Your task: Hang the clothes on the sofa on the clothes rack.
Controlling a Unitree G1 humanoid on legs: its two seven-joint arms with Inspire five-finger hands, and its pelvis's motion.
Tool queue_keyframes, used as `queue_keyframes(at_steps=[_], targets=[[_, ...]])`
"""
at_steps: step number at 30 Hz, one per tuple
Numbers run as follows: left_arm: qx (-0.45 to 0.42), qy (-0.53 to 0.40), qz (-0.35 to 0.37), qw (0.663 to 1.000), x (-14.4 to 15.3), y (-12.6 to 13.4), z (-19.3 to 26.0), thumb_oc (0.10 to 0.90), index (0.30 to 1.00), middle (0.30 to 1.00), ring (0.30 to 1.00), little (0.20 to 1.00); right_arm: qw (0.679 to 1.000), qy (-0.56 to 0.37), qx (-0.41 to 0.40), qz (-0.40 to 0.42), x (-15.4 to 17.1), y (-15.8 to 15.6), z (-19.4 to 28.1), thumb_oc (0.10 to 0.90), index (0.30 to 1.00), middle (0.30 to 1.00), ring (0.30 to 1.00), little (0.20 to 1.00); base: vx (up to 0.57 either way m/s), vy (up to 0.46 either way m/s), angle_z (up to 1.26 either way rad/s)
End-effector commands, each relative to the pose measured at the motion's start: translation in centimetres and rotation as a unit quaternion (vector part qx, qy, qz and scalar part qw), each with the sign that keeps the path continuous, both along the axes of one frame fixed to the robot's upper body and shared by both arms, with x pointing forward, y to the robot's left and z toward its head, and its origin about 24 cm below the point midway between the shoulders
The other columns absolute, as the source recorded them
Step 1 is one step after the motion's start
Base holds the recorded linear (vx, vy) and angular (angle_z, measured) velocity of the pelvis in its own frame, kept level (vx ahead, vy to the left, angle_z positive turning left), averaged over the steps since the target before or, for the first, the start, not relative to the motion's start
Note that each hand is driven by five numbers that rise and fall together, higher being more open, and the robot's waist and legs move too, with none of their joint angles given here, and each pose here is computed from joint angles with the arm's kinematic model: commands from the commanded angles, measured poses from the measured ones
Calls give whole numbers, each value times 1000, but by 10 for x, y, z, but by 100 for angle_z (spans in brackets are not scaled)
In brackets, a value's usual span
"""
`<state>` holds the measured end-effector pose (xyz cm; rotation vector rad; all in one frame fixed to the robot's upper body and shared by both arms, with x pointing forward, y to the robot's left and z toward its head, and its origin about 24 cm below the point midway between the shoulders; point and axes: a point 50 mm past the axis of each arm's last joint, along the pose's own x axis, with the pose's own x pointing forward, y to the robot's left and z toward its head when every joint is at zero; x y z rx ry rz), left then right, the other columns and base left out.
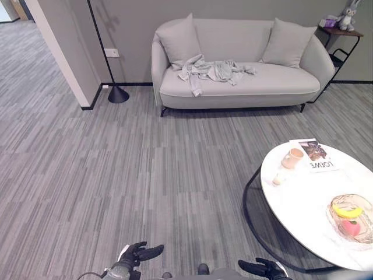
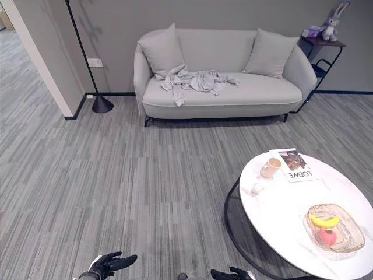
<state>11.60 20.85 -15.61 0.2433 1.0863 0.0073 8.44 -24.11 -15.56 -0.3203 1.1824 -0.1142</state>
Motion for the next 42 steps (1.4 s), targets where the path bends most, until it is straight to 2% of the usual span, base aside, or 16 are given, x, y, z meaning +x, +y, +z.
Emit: queue_keyframes(at_steps=[1, 9, 14, 20, 23, 28, 34, 37, 42], targets=[[6, -71, -24, 997, 36, 10, 17, 800, 900, 900, 900, 900, 997, -70, -18, 36, 39, -11, 16, 800, 900, 900, 900, 900, -1, 13, 4], [5, -65, -5, 998, 32, 7, 14, 800, 900, 900, 900, 900, 999, -47, -5, 16, 25, -4, 8, 800, 900, 900, 900, 900, 2, -2, 0], [4, -85, 1, 996, 39, 4, 18, 800, 900, 900, 900, 900, 999, -51, 4, -11, 24, -3, 8, 800, 900, 900, 900, 900, 19, -32, -9], [4, -105, 13, 994, 50, 8, 24, 800, 900, 900, 900, 900, 996, -90, 8, -16, 43, -6, 17, 800, 900, 900, 900, 900, -24, -62, -5], [-14, -143, 14, 990, 64, 7, 35, 800, 900, 900, 900, 900, 990, -142, 7, -7, 66, -13, 32, 800, 900, 900, 900, 900, 28, -146, -8], [-45, -168, 57, 983, 70, 1, 40, 800, 900, 900, 900, 900, 989, -144, -3, -22, 56, -22, 34, 800, 900, 900, 900, 900, 164, -140, 2], [-51, -151, 46, 986, 64, -4, 35, 800, 900, 900, 900, 900, 992, -127, -13, -3, 61, -19, 30, 800, 900, 900, 900, 900, 454, 83, 16], [-46, -120, 56, 990, 49, -1, 25, 800, 900, 900, 900, 900, 990, -128, 35, -55, 56, -11, 24, 800, 900, 900, 900, 900, 632, 182, -11], [-33, -116, 56, 991, 45, 5, 24, 800, 900, 900, 900, 900, 991, -117, 39, -55, 50, -13, 22, 800, 900, 900, 900, 900, 465, 157, -57]])
